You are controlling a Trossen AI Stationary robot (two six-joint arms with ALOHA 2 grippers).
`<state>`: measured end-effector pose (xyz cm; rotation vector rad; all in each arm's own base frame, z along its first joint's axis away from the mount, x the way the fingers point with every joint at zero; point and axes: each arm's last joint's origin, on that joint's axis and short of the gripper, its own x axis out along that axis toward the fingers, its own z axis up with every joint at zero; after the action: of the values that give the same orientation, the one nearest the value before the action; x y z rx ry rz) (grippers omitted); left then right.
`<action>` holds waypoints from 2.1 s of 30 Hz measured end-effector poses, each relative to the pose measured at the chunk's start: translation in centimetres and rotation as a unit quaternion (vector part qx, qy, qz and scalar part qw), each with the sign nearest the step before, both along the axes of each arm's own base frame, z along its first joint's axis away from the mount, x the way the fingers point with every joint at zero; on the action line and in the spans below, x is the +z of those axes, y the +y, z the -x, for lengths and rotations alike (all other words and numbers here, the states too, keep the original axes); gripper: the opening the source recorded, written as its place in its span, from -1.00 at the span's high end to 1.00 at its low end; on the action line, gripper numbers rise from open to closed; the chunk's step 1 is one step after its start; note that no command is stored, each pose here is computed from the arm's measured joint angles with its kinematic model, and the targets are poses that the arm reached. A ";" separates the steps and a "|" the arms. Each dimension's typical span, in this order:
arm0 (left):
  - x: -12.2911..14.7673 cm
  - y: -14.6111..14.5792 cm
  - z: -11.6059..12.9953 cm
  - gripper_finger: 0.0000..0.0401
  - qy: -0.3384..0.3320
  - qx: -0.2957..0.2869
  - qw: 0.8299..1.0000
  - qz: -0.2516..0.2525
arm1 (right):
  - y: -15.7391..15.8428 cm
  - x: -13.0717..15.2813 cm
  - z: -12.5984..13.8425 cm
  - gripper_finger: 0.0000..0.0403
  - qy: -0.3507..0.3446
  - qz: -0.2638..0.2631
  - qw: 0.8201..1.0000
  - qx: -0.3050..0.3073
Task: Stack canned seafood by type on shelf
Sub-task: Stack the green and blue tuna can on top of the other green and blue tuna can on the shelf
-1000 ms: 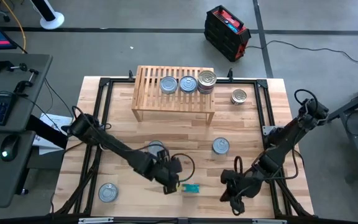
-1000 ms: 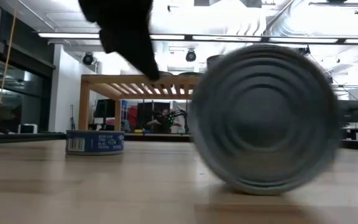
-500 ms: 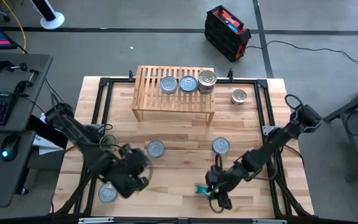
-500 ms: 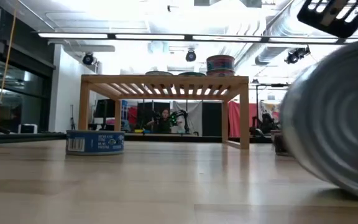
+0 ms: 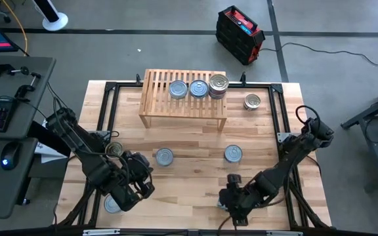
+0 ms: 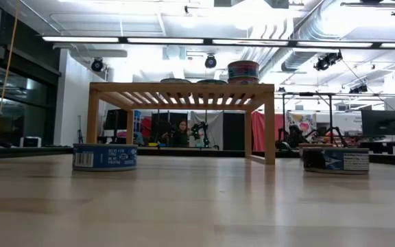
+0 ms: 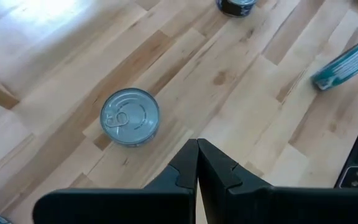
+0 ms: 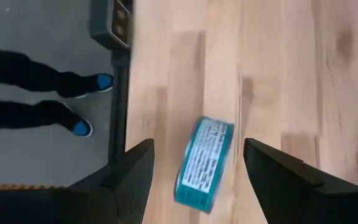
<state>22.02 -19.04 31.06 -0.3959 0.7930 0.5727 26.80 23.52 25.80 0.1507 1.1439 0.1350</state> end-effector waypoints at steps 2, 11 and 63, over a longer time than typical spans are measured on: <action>0.0 0.2 -0.1 1.00 0.000 0.004 1.000 0.000 | 0.4 -0.5 0.7 -0.18 0.015 -0.001 0.999 -0.029; 0.0 0.7 -0.7 1.00 0.011 -0.010 1.000 -0.019 | 1.6 -2.5 3.0 -0.18 0.062 -0.017 0.991 -0.115; 3.3 4.9 -0.6 1.00 -0.064 0.038 0.996 -0.041 | -1.1 1.1 3.6 0.47 -0.019 0.025 0.997 -0.071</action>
<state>22.64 -14.10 34.35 -0.3849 0.6308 0.6424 23.19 22.44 26.91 0.1833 1.0945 -0.0164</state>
